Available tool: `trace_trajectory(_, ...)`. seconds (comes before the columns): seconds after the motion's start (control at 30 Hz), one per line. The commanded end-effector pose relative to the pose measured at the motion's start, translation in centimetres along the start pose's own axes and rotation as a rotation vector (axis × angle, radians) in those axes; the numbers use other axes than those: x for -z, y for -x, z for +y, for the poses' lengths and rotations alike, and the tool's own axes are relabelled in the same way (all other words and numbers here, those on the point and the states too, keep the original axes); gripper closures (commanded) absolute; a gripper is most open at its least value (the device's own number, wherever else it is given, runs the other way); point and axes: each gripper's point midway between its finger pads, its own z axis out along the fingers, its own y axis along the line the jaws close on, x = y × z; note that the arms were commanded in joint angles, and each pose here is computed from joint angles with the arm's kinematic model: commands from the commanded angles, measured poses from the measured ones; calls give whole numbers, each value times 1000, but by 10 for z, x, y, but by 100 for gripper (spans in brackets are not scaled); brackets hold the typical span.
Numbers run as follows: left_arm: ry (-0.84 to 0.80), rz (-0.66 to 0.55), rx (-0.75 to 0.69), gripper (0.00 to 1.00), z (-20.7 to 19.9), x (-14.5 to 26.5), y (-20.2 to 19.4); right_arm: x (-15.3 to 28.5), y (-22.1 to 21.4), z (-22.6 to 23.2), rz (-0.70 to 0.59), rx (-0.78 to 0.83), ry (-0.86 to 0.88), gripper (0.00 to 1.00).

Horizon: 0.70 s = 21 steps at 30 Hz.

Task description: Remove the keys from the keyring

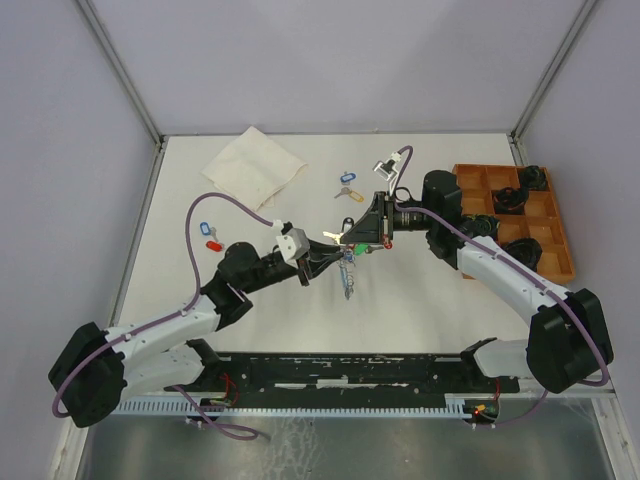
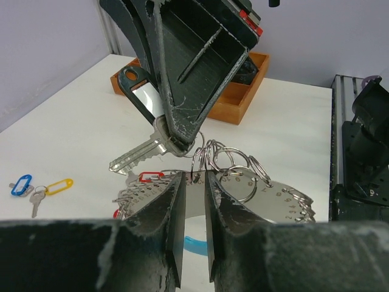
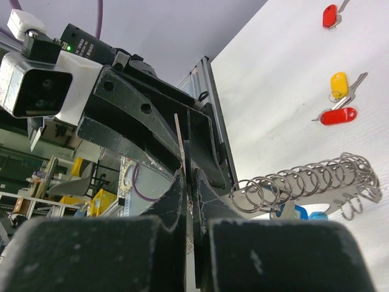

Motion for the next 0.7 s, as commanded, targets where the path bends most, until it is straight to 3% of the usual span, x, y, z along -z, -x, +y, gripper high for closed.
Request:
trace_trajectory(0.0,-37,-88,-7,76,-3,-9,32,2,20,28,-36,115,57,99)
trace_trajectory(0.33,-44,-78,-14,96,-2,-11,32,3,20,29,-35,120,60,99)
trace_trajectory(0.67,-35,-105,-69,97,-3,-2,37,9,28,21,-53,106,24,99)
